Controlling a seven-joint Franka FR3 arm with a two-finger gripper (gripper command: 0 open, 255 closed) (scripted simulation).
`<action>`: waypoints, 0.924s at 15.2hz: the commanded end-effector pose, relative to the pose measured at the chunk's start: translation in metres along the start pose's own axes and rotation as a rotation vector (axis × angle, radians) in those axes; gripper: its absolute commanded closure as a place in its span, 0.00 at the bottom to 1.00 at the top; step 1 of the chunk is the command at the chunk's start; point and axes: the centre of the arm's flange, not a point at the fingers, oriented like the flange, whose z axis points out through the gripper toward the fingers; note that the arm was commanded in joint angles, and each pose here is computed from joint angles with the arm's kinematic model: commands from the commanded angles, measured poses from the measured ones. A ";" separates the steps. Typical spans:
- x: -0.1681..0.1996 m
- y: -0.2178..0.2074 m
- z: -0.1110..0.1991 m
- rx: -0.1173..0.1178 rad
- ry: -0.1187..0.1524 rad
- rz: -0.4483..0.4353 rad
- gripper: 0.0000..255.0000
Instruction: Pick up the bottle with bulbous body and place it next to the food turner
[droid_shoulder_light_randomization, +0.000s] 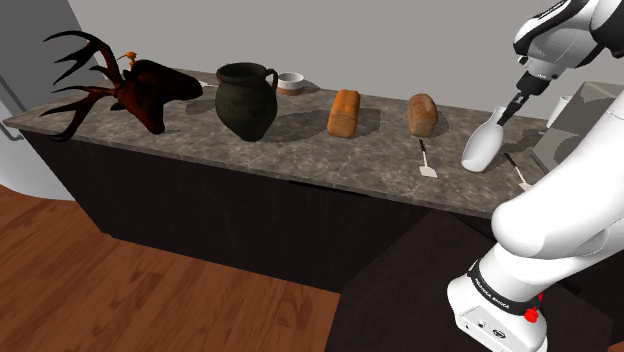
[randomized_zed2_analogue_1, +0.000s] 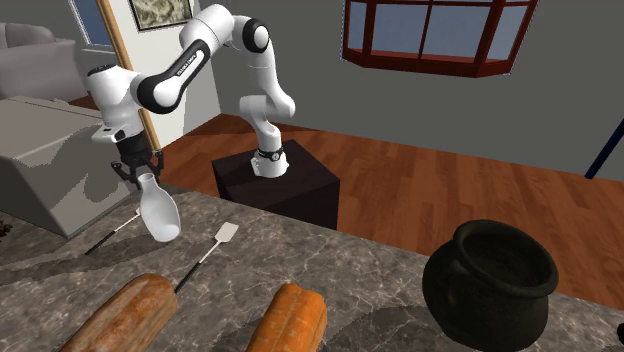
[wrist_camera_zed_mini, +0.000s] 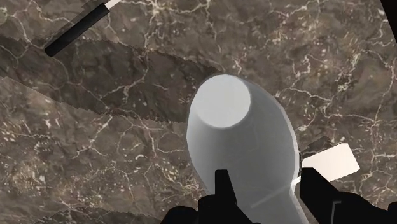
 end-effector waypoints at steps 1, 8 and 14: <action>0.000 0.000 0.001 -0.001 0.000 0.000 1.00; 0.000 0.000 0.001 -0.001 0.000 0.000 0.00; 0.000 0.000 -0.039 -0.001 0.000 0.000 0.00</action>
